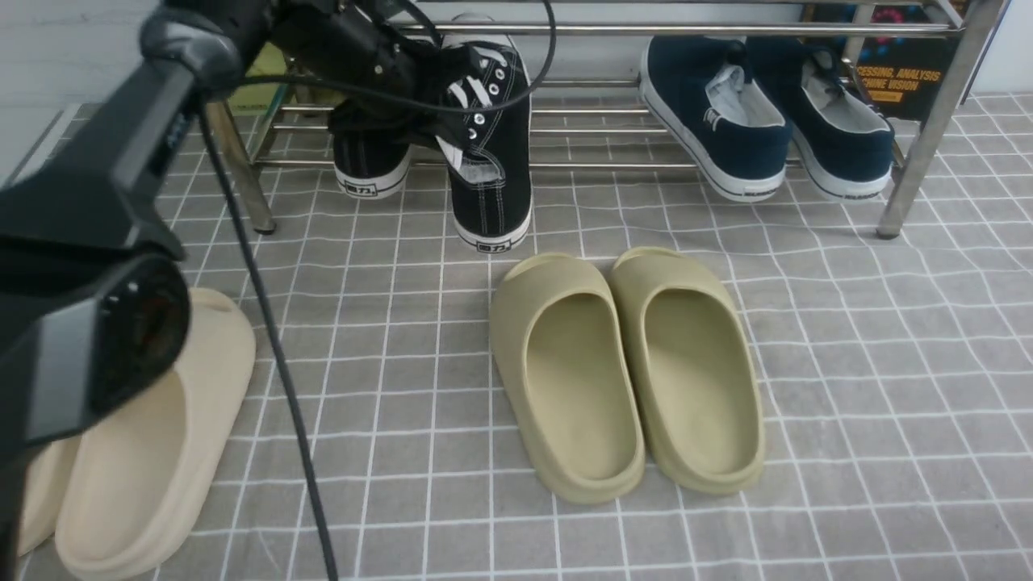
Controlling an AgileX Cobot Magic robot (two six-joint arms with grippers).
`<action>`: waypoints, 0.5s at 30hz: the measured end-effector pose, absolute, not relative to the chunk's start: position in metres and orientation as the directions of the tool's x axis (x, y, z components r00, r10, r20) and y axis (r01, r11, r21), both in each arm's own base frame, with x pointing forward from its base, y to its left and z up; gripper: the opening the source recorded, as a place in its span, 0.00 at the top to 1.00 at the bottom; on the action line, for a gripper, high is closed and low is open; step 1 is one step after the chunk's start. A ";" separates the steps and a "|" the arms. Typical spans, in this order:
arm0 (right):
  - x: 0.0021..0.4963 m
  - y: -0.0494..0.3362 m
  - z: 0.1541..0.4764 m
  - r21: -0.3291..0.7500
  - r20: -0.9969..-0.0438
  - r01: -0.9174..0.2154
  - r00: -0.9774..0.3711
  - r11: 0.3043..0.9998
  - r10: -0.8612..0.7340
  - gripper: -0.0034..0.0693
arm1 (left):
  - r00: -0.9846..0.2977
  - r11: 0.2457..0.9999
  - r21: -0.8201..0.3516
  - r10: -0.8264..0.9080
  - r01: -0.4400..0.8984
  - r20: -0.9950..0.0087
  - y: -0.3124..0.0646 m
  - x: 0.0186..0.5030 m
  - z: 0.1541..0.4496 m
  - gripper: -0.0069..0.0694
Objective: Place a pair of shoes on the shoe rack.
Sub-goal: Use the left arm to put a shoe into the shoe rack
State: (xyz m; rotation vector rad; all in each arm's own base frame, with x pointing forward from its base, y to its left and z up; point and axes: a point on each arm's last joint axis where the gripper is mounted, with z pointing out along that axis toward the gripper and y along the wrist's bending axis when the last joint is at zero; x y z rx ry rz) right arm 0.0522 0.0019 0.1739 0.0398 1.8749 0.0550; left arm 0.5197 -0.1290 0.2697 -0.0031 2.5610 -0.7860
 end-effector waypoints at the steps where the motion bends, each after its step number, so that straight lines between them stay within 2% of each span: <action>1: 0.052 0.002 0.174 0.058 -0.952 0.000 -0.300 0.998 0.056 0.62 | -0.897 0.835 -0.536 -0.134 0.127 -0.421 -0.130 0.521 0.269 0.86; 15: 0.052 0.002 0.174 0.058 -0.952 0.000 -0.300 0.998 0.056 0.62 | -0.899 0.819 -0.550 -0.105 0.164 -0.425 -0.133 0.524 0.265 0.86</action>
